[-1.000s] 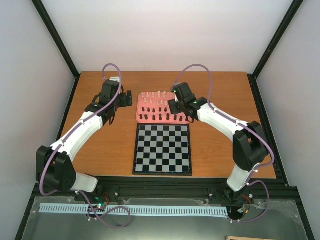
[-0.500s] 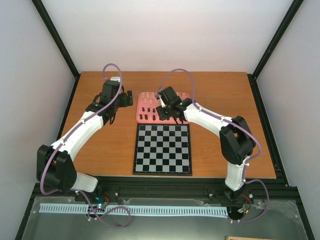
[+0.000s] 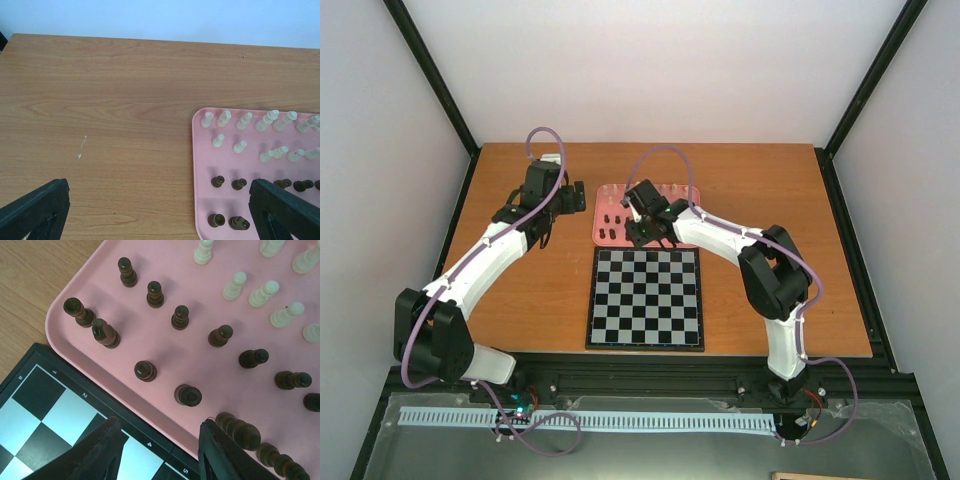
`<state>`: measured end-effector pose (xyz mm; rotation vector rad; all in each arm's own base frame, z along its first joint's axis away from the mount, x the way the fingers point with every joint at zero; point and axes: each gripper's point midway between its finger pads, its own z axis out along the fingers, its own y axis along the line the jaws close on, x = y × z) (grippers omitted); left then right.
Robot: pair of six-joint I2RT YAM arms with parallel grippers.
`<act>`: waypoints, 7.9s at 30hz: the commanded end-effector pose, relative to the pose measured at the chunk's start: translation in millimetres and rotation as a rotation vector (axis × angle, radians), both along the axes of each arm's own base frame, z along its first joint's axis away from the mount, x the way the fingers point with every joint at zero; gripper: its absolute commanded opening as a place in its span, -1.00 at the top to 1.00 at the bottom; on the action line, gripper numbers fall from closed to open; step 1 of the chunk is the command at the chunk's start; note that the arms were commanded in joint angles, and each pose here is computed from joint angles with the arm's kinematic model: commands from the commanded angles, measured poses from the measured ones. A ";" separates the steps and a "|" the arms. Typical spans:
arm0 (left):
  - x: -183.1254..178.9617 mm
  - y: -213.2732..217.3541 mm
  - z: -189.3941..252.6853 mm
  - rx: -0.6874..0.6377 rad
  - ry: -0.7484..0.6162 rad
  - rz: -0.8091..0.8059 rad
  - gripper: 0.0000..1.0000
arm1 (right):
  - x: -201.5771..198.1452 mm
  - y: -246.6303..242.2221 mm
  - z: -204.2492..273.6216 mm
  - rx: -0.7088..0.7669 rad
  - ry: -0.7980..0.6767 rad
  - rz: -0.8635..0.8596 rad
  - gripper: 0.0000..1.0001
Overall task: Set up the chess pieces on the board
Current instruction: Pick up the chess piece from the storage box, then place the chess piece on the chessboard, then pick up the chess piece from the storage box.
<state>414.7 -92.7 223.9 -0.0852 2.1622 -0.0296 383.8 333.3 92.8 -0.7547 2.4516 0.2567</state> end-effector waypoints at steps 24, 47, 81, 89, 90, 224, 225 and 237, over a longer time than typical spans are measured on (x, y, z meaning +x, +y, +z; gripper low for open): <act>4.5 6.7 12.4 0.009 -0.039 0.040 -0.99 | 25.0 1.9 -25.6 -0.059 0.010 -0.052 0.20; 6.5 6.1 9.9 0.012 -0.033 0.041 -1.00 | 30.6 -1.5 -9.4 -0.028 -0.016 -0.061 0.14; 8.4 -1.1 5.1 -0.014 -0.015 0.015 -0.99 | 23.9 -158.7 -12.8 -0.037 -0.019 -0.431 0.16; 10.0 -1.3 1.9 -0.009 -0.008 0.016 -0.99 | 30.1 -155.2 -26.6 -0.028 0.012 -0.419 0.20; 10.2 -1.4 2.3 -0.009 -0.008 0.015 -1.00 | 30.4 -154.6 -27.9 -0.029 0.015 -0.417 0.21; 9.6 -1.9 -3.9 -0.013 0.007 0.017 -0.99 | -27.4 -132.2 -31.9 -0.055 0.052 -0.343 0.56; 9.6 -1.8 -4.0 -0.013 0.007 0.018 -0.99 | -28.5 -132.3 -29.1 -0.049 0.051 -0.341 0.48; 8.0 -2.1 -0.8 -0.020 0.000 0.014 -0.99 | -21.5 -129.2 6.6 0.007 -0.028 -0.342 0.00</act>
